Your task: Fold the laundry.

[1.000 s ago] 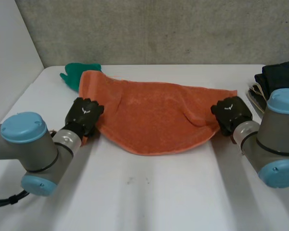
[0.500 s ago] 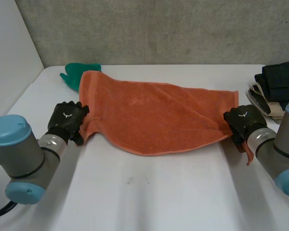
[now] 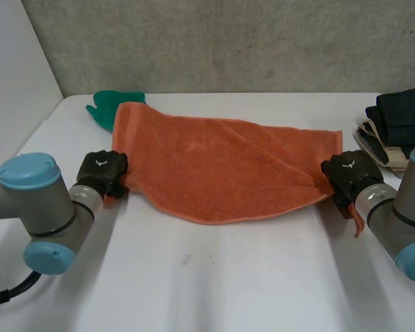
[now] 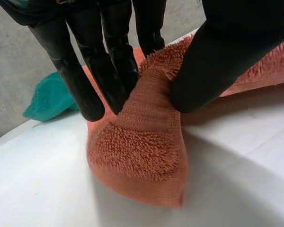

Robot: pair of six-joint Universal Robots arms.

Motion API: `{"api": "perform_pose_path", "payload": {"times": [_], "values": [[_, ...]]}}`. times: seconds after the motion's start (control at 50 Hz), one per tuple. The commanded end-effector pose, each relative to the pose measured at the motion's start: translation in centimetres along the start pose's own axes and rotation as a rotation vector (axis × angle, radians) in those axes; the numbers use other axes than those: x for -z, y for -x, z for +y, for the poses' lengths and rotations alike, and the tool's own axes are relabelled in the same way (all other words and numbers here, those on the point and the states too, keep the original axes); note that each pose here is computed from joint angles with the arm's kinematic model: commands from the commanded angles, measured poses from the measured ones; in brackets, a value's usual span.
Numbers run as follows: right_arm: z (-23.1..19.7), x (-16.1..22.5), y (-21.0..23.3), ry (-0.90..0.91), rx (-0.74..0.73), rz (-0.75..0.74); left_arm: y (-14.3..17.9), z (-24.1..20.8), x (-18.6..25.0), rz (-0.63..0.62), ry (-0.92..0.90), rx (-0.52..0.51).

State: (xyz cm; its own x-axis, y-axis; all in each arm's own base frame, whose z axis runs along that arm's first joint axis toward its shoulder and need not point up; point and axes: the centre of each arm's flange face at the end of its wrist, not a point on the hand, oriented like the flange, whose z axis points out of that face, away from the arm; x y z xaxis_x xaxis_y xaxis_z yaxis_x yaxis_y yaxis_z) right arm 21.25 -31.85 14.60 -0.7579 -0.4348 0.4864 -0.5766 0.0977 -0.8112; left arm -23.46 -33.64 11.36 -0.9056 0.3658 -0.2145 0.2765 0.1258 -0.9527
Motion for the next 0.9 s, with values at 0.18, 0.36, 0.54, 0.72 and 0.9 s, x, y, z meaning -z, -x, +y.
{"api": "perform_pose_path", "payload": {"times": [0.18,0.36,0.54,0.72,0.9], "values": [[0.2,6.8,-1.5,0.245,0.282,-0.152,-1.8,-1.1,11.7,0.148,0.278,-0.392],[2.3,12.3,-2.9,0.480,0.419,-0.323,-1.7,-0.8,18.9,0.252,0.438,-0.586],[1.2,8.1,-3.6,0.289,0.468,-0.214,-2.1,-2.9,13.7,0.185,0.256,-0.607],[0.9,1.3,-2.4,0.192,0.542,-0.056,-3.9,-3.0,3.8,0.075,0.030,-0.630],[1.6,-4.9,-3.1,0.136,0.565,0.041,-4.1,-2.0,-2.6,-0.024,-0.002,-0.636]]}}
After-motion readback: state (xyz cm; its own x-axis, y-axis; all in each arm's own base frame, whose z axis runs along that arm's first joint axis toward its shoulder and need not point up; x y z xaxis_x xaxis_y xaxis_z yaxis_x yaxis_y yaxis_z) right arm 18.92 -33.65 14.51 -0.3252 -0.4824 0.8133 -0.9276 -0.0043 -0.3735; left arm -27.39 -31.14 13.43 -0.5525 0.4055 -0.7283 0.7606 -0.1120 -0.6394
